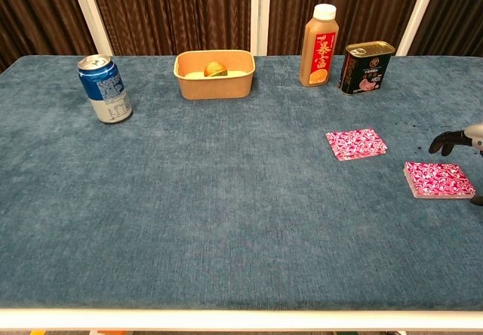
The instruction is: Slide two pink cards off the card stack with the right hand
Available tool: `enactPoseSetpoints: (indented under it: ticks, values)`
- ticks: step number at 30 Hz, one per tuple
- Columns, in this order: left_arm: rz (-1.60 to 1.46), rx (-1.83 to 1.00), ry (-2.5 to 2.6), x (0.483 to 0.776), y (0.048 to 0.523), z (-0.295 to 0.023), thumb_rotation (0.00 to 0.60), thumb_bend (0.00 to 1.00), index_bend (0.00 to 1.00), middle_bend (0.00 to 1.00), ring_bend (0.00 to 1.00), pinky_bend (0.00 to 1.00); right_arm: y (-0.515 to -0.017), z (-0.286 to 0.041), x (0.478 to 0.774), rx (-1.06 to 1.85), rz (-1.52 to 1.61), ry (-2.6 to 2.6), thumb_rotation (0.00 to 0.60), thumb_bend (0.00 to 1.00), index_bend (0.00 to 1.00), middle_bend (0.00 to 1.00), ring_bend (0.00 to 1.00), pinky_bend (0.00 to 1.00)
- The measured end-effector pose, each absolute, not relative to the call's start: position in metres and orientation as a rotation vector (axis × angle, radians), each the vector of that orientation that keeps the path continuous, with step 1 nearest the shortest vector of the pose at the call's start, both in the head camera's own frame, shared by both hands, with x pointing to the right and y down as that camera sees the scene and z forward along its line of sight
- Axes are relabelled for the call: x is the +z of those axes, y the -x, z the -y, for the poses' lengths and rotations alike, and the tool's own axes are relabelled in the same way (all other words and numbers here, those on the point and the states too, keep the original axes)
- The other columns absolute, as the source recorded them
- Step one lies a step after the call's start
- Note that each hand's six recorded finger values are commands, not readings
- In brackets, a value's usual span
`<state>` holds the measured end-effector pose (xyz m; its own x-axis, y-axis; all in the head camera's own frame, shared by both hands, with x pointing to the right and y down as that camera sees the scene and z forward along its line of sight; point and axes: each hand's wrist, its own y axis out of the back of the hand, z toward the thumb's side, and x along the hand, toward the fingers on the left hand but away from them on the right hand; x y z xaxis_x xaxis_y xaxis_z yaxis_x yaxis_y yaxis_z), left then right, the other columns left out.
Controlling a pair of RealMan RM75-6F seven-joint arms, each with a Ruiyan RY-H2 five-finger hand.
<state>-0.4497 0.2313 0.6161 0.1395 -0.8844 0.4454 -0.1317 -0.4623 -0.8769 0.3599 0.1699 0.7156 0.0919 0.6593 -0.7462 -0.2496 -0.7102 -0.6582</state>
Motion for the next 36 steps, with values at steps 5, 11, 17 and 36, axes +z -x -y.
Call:
enactPoseSetpoints:
  ticks: [5, 11, 17, 36]
  values:
    - [-0.982, -1.384, 1.727, 0.616, 0.450, -0.231, 0.600, 0.01, 0.18, 0.15, 0.02, 0.18, -0.357, -0.171, 0.718, 1.695, 0.403, 1.694, 0.600, 0.13, 0.22, 0.22, 0.72, 0.77]
    - [-0.982, -1.385, 1.726, 0.617, 0.450, -0.231, 0.600, 0.01, 0.18, 0.15, 0.02, 0.19, -0.350, -0.170, 0.721, 1.684, 0.393, 1.691, 0.600, 0.15, 0.24, 0.23, 0.72, 0.77]
    - [-0.980, -1.385, 1.726, 0.617, 0.450, -0.232, 0.600, 0.01, 0.18, 0.15, 0.02, 0.18, -0.345, -0.169, 0.723, 1.683, 0.392, 1.689, 0.600, 0.15, 0.26, 0.25, 0.72, 0.77]
    - [-0.980, -1.385, 1.729, 0.617, 0.451, -0.232, 0.600, 0.01, 0.18, 0.15, 0.02, 0.19, -0.337, -0.170, 0.727, 1.669, 0.392, 1.688, 0.600, 0.18, 0.32, 0.30, 0.72, 0.77]
